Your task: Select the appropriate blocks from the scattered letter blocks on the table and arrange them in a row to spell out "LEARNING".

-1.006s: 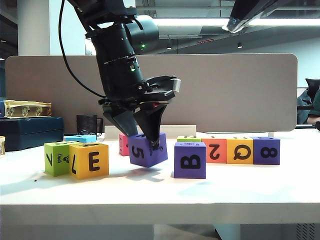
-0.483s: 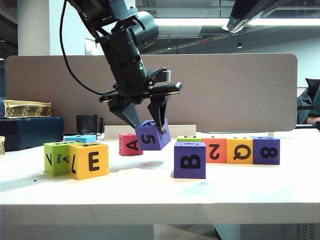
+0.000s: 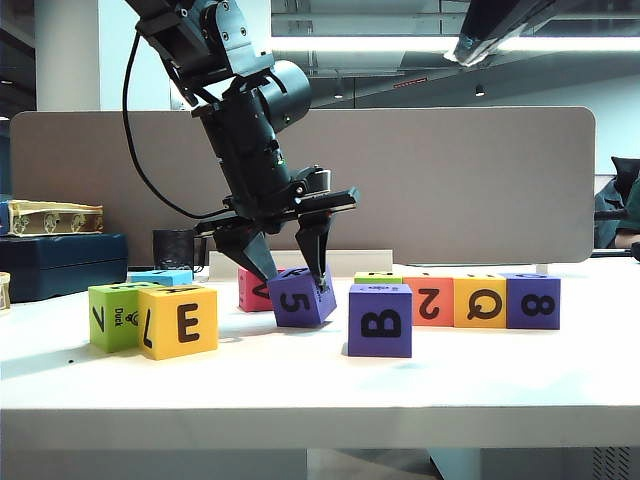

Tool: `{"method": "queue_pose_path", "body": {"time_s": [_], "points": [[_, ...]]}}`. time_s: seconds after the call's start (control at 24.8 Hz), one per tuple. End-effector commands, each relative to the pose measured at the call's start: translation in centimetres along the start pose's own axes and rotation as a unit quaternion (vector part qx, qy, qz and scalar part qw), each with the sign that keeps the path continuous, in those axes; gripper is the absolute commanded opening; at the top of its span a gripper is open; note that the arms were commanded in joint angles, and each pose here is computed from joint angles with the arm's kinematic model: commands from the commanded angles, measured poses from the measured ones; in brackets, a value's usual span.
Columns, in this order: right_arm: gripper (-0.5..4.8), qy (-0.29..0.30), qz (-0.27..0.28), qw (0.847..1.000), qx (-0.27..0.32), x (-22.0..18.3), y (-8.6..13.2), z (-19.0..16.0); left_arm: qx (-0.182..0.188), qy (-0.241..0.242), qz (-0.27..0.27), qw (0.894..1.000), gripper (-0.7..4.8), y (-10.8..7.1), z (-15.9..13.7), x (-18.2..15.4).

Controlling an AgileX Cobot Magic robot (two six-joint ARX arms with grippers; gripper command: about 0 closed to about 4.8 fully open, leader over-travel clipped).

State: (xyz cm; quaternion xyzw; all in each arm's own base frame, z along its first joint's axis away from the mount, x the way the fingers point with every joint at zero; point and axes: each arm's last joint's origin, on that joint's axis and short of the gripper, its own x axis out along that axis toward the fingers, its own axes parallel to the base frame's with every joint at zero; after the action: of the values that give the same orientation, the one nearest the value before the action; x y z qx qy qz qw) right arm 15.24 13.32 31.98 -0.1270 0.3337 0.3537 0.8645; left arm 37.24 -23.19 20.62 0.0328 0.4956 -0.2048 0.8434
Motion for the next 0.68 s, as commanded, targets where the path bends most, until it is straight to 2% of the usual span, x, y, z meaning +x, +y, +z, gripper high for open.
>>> {"method": "queue_pose_path", "body": {"time_s": [0.04,0.12,0.24,0.36,0.48,0.64,0.68], "points": [[-0.02,-0.007,0.001,1.000,-0.002,-0.2,0.0,0.2,-0.001,-0.011,-0.005,1.000,2.95,0.0,0.3,0.2],[-0.02,-0.006,0.001,1.000,-0.002,-0.2,0.0,0.2,-0.001,-0.013,-0.006,1.000,3.45,0.0,0.4,0.1],[-0.02,-0.006,0.001,1.000,-0.002,-0.2,0.0,0.2,0.000,-0.016,-0.008,1.000,3.47,-0.1,0.6,0.0],[-0.02,-0.005,0.001,1.000,-0.002,-0.2,0.0,0.2,0.006,-0.023,-0.009,1.000,3.79,-0.3,1.6,-1.0],[-0.02,-0.004,0.001,1.000,-0.002,-0.2,0.0,0.2,0.029,-0.029,-0.001,0.999,3.78,-0.4,2.7,-2.4],[-0.02,-0.003,0.001,1.000,-0.002,-0.2,0.0,0.1,0.061,-0.013,0.073,0.995,3.66,0.8,3.2,-4.0],[-0.02,-0.003,0.001,1.000,-0.002,-0.2,0.0,0.1,0.065,0.000,0.090,0.994,3.17,1.4,3.1,-4.1]]}}
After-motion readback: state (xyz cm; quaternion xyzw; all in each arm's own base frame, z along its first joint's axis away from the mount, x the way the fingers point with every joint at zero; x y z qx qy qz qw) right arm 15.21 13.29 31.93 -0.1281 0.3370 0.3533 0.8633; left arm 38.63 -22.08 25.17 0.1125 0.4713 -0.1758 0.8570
